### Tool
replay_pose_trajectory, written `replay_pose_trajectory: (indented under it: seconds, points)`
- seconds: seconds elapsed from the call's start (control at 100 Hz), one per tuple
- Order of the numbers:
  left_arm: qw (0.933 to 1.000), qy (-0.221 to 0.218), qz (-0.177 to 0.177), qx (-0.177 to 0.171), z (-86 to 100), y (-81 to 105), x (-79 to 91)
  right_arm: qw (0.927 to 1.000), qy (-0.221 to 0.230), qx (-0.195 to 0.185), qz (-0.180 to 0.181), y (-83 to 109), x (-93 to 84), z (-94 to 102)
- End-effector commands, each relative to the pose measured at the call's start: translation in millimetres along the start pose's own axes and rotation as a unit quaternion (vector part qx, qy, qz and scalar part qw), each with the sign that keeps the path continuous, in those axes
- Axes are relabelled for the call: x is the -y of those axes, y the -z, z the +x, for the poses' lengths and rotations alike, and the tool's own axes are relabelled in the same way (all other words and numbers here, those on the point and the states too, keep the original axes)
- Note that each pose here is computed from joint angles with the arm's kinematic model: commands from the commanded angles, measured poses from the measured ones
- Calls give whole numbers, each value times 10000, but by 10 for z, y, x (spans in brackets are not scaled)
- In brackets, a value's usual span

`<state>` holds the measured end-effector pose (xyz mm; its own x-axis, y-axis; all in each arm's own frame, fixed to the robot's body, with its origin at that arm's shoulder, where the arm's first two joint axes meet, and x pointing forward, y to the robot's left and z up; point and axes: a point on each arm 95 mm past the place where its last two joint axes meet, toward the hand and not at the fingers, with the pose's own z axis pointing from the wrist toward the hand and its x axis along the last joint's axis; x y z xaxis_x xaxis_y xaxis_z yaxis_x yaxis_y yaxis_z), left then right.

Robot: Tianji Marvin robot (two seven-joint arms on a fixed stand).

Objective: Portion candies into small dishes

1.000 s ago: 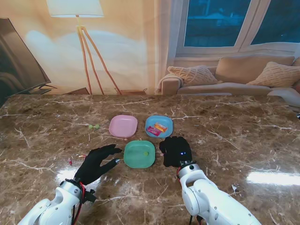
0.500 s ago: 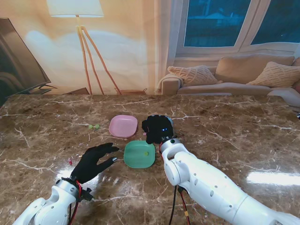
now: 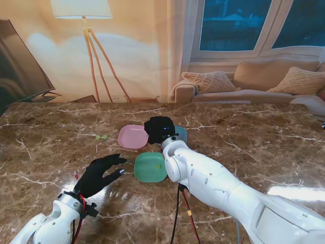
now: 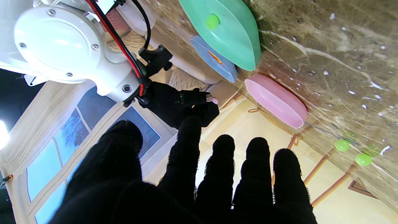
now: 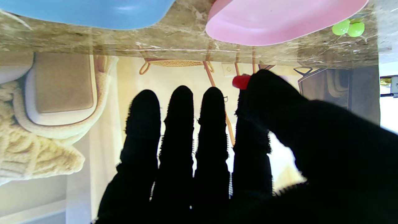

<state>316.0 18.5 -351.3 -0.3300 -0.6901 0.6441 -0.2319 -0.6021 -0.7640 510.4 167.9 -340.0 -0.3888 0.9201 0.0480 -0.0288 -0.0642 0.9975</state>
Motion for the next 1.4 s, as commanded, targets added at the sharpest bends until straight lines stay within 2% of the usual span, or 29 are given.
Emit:
replay_pose_trajectory:
  seconds: [0.0, 0.3, 0.55, 0.83, 1.39]
  points:
    - [10000, -3, -40, 56, -14, 42, -17, 9999, -85, -87, 3, -96, -51, 141]
    - [9998, -42, -39, 169, -81, 110, 9, 9997, -158, -142, 144, -379, 25, 290]
    - [9997, -52, -28, 237, -134, 140, 23, 9994, -194, -116, 279, -506, 62, 340]
    - [9996, -42, -27, 274, -126, 151, 19, 9990, -132, -61, 429, -526, 98, 376]
    - [9995, -62, -31, 308, -130, 173, 25, 9979, -30, 21, 643, -497, 167, 318]
